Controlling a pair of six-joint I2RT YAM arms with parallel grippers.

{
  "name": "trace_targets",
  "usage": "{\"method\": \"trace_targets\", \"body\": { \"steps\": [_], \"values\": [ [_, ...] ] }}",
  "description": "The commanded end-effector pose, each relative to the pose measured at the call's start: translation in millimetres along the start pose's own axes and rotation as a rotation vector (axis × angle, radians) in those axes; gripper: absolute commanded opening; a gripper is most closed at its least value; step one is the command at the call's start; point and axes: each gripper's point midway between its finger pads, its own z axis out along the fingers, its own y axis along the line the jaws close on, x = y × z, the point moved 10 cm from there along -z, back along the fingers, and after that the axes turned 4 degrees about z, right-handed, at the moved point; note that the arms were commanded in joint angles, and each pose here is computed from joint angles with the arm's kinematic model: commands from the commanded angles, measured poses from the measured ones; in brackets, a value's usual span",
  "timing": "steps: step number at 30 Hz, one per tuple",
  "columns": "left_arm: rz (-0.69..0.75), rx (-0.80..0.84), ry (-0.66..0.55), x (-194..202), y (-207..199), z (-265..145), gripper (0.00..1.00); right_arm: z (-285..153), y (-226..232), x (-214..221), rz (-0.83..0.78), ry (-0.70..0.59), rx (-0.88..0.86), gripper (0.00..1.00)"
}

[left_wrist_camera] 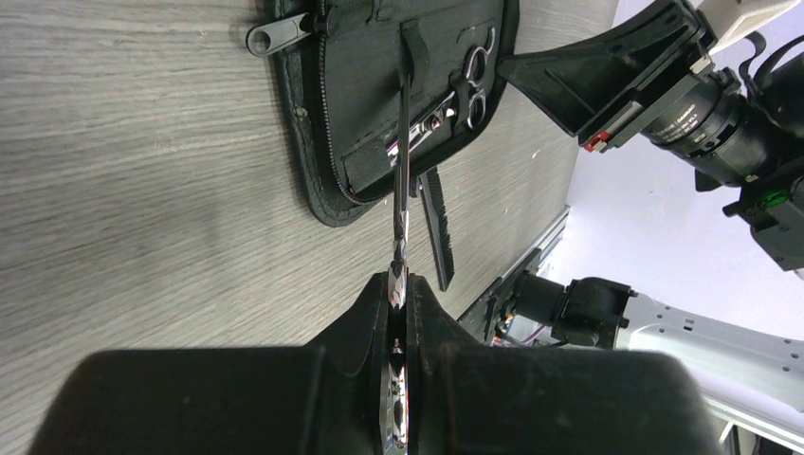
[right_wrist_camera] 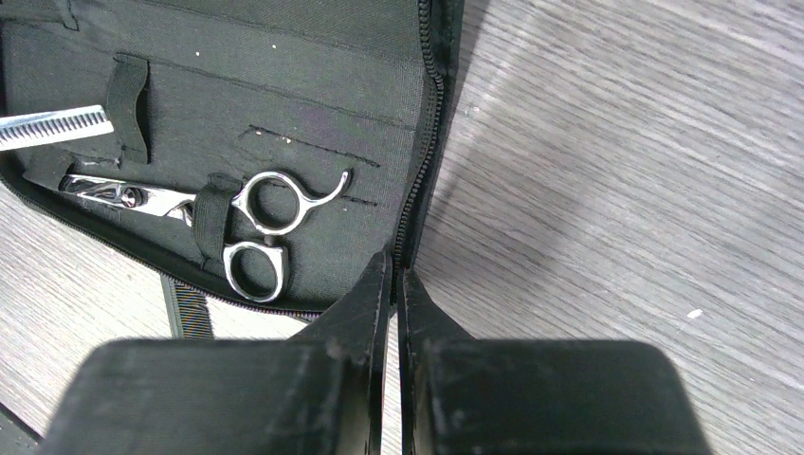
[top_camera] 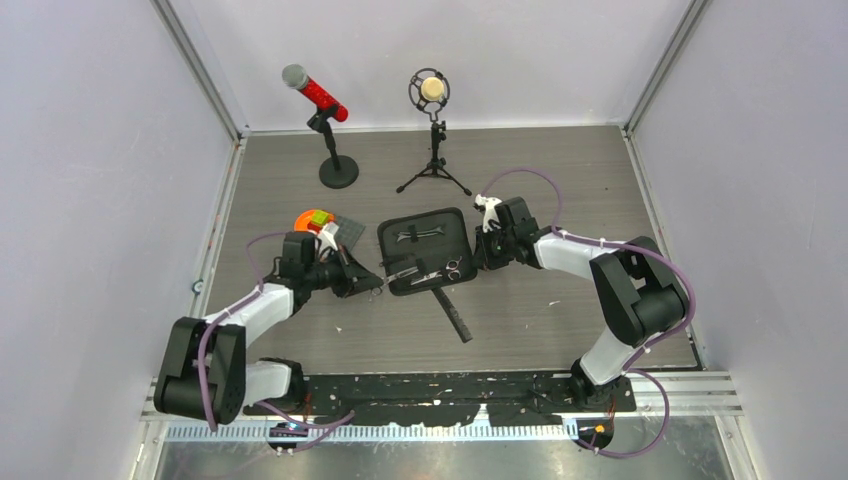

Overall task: Sort the hair-cutting tools
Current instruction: Place the scissors in the hairdressing tool bag.

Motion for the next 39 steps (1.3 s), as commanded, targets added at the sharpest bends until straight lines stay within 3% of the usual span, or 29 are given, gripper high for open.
{"method": "trace_targets", "body": {
  "steps": [1, 16, 23, 26, 28, 31, 33, 35, 39],
  "values": [
    [0.040, 0.088, -0.039, -15, -11, 4, 0.00, -4, 8, -2, -0.022, -0.028, -0.057, 0.05],
    [-0.001, 0.133, 0.002, -18, 0, 22, 0.00, 1, 15, 1, -0.099, -0.065, -0.188, 0.05],
    [0.016, 0.014, 0.029, -23, 8, 26, 0.00, 1, 19, 4, -0.177, -0.041, -0.246, 0.05],
    [0.059, -0.049, 0.035, -27, 7, 22, 0.00, -1, 17, 3, -0.151, -0.035, -0.190, 0.05],
    [0.071, -0.063, 0.033, -27, 6, 20, 0.00, -7, 17, -2, -0.111, -0.065, -0.136, 0.11],
    [0.078, -0.064, 0.031, -27, 5, 19, 0.00, -16, 20, -16, -0.047, -0.133, -0.072, 0.38],
    [0.077, -0.062, 0.035, -27, 5, 19, 0.00, -22, 21, -24, 0.010, -0.152, -0.017, 0.49],
    [0.075, -0.062, 0.039, -27, 6, 19, 0.00, -24, 22, -35, 0.057, -0.190, 0.025, 0.56],
    [0.062, -0.072, 0.050, -26, 5, 18, 0.00, -14, 20, -47, 0.090, -0.195, 0.067, 0.61]
  ]
}}
